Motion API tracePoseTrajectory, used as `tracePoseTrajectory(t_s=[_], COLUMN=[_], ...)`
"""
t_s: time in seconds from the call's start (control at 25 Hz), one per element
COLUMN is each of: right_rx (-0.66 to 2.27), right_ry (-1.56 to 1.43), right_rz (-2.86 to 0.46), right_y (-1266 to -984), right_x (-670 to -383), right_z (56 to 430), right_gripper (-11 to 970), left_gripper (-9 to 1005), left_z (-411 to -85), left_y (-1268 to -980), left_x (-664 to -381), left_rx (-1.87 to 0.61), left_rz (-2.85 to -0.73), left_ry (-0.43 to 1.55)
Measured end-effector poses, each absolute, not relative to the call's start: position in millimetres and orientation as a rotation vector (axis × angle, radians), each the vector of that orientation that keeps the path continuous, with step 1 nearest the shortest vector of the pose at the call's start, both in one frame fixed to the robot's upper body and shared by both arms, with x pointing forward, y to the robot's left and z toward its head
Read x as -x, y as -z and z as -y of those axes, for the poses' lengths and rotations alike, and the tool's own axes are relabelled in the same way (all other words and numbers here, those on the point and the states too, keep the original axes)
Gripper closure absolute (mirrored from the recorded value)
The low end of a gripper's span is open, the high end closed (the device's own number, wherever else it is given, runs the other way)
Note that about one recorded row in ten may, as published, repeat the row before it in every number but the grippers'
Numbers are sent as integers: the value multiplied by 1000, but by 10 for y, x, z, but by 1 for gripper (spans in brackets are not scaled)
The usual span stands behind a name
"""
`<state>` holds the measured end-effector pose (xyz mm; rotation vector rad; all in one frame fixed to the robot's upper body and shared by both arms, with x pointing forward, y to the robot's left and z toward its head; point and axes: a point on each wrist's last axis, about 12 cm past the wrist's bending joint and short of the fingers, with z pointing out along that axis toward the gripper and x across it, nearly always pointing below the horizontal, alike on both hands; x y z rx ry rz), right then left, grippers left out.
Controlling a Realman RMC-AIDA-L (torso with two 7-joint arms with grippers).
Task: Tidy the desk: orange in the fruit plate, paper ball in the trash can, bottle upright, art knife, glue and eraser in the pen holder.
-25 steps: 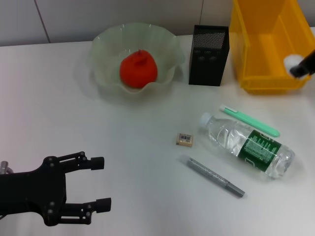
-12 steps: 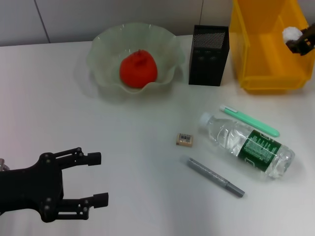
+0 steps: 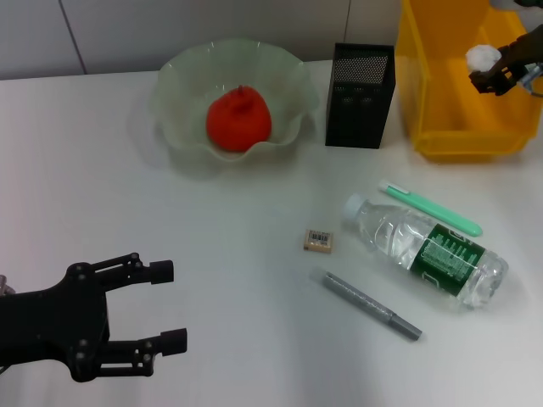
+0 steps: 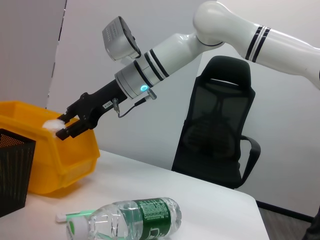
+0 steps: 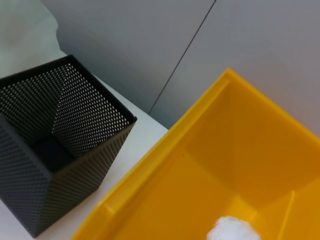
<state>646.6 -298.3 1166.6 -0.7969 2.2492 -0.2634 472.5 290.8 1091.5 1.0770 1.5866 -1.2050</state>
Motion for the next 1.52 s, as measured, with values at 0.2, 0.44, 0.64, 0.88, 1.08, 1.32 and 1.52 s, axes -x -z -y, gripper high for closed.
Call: tracePoseTrajectory(t_s=[0.2, 0.44, 0.64, 0.88, 1.08, 1.32, 1.52], right_rx=[798, 833, 897, 1043, 1204, 1288, 1332], right_ry=[267, 217, 100, 19, -86, -147, -179], right_rz=[-2236, -2261, -2384, -2481, -2594, -2656, -2659], right_y=[-11711, -11817, -12055, -12387, -12386, -12166, -11975], right_x=[-6478, -6428, -6213, -5906, -5809, -5870, -5924], right_z=[2971, 2899, 2781, 2621, 2420, 2241, 2087], right_gripper=[464, 226, 184, 184, 184, 184, 185], left_gripper=[195, 197, 200, 202, 204, 207, 209], left_z=[-2904, -2897, -2898, -2899, -2898, -2905, -2906], left_y=[-10916, -10919, -10919, -10916, -10911, -10909, -10907], left_x=[-4727, -4731, -4729, -4725, -4719, -4712, -4713], left_rx=[-1076, -1075, -1074, -1076, -1076, -1072, -1072], left_rz=[-1585, -1583, -1582, -1583, -1583, -1581, -1582], left_ry=[1206, 1207, 1208, 1207, 1208, 1204, 1203])
